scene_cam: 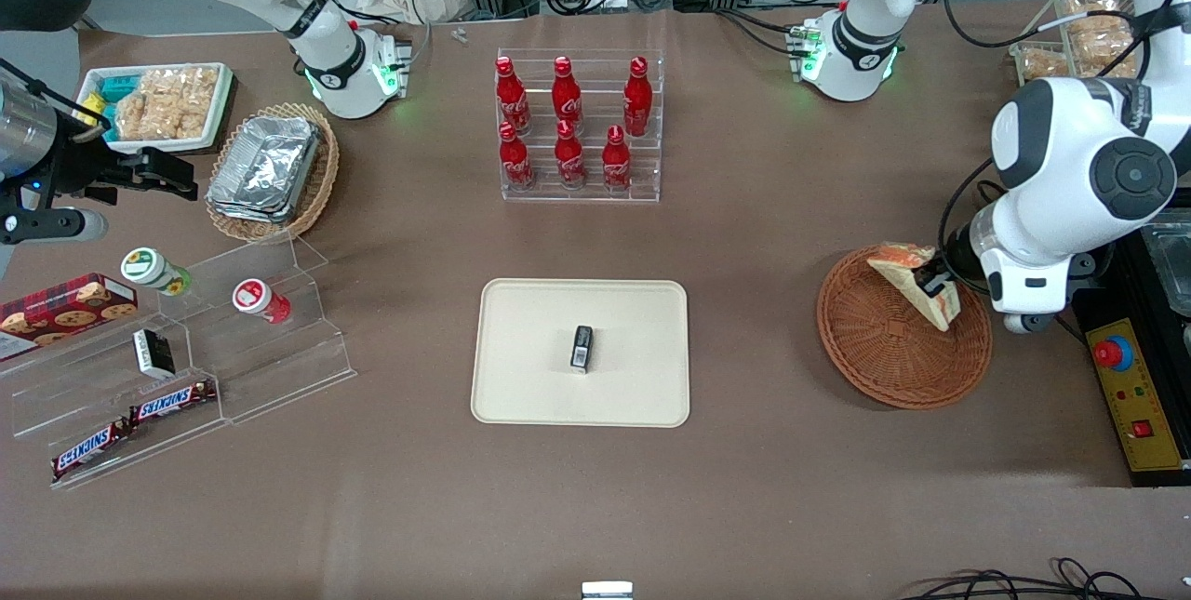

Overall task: Place sandwich from basket to tray
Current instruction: 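Lift the sandwich and carry it toward the cream tray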

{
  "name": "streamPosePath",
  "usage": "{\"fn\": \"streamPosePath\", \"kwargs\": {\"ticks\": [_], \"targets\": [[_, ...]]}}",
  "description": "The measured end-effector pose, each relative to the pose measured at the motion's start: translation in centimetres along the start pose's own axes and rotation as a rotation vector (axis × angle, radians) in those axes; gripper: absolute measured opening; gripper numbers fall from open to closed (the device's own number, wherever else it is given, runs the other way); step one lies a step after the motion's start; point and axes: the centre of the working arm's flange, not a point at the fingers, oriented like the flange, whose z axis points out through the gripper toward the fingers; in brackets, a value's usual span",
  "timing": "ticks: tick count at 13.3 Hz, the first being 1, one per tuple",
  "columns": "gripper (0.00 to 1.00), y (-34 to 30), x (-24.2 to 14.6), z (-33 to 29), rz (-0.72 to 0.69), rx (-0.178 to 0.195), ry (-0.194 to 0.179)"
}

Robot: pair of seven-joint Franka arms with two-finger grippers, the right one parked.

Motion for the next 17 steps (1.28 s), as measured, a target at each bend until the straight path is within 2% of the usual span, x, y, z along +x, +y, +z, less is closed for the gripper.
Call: {"fn": "streamPosePath", "kwargs": {"ticks": [4,7,8,10,11,12,15,17], "targets": [[0.2,5.3,-6.2,-4.2,0.148,-0.006,0.003],[0.21,9.0,-12.4,-4.2,0.376,-0.003,-0.005],[0.21,10.2,-14.4,-3.5,0.446,0.007,-0.01],[0.22,12.5,-17.4,-1.2,0.561,0.057,0.005],[0.23,13.7,-18.6,-0.1,0.605,0.063,0.006],[0.23,15.1,-19.4,0.9,0.637,0.046,0.002],[0.22,18.5,-19.5,3.7,0.682,-0.036,-0.015],[0.22,20.2,-19.3,5.5,0.715,-0.076,0.01]]}}
